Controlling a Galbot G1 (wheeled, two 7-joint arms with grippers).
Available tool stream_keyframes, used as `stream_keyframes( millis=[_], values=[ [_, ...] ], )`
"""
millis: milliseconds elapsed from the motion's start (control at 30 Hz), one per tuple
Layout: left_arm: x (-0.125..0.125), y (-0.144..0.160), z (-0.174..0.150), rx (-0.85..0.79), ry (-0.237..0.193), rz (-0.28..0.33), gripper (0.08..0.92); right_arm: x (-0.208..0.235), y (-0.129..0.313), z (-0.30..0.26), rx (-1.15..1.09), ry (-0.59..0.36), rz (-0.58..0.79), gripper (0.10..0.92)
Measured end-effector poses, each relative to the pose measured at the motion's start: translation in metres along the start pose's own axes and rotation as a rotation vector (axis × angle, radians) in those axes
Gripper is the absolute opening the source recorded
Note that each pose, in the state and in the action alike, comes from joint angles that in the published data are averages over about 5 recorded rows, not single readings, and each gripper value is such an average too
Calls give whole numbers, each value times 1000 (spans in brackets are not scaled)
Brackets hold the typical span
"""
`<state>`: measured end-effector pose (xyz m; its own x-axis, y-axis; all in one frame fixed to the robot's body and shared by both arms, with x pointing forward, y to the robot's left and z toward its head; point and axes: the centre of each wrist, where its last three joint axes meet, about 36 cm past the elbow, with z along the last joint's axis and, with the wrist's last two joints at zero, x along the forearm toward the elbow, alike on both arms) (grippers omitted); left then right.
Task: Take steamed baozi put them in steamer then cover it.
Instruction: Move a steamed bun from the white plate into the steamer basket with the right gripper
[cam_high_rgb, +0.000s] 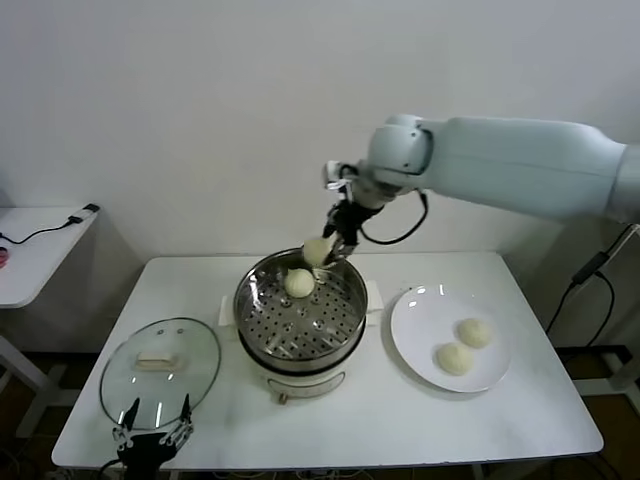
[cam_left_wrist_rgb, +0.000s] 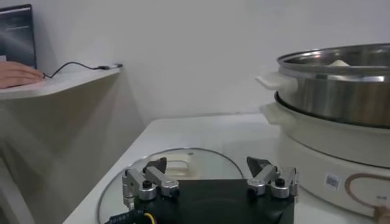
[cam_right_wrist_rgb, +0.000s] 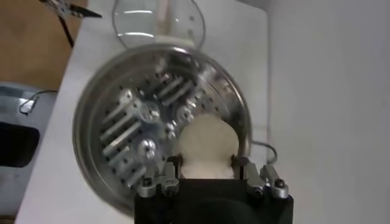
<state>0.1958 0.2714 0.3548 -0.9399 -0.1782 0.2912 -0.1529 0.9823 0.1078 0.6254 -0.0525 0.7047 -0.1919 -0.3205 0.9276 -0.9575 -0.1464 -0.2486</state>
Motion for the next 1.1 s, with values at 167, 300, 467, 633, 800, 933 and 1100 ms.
stream_keyframes(
  millis=[167, 300, 467, 633, 800, 933, 1100],
  values=[
    [0, 1, 0, 1, -1, -2, 823, -39, 10, -27, 19, 29, -12, 613],
    [-1, 2, 0, 2, -2, -4, 823, -69, 16, -40, 25, 50, -13, 637],
    [-3, 2, 1, 3, 0, -6, 823, -102, 23, -54, 28, 68, -10, 644],
    [-2, 2, 1, 6, 2, -6, 823, -129, 28, -63, 29, 80, -6, 645],
    [-1, 2, 1, 7, 4, -6, 823, -140, 30, -66, 27, 83, -9, 727],
    [-1, 2, -1, 7, 2, -5, 823, -135, 28, -65, 33, 82, -14, 805],
    [0, 1, -4, 7, 0, 2, 823, -104, 17, -47, 48, 88, -17, 822]
  ],
)
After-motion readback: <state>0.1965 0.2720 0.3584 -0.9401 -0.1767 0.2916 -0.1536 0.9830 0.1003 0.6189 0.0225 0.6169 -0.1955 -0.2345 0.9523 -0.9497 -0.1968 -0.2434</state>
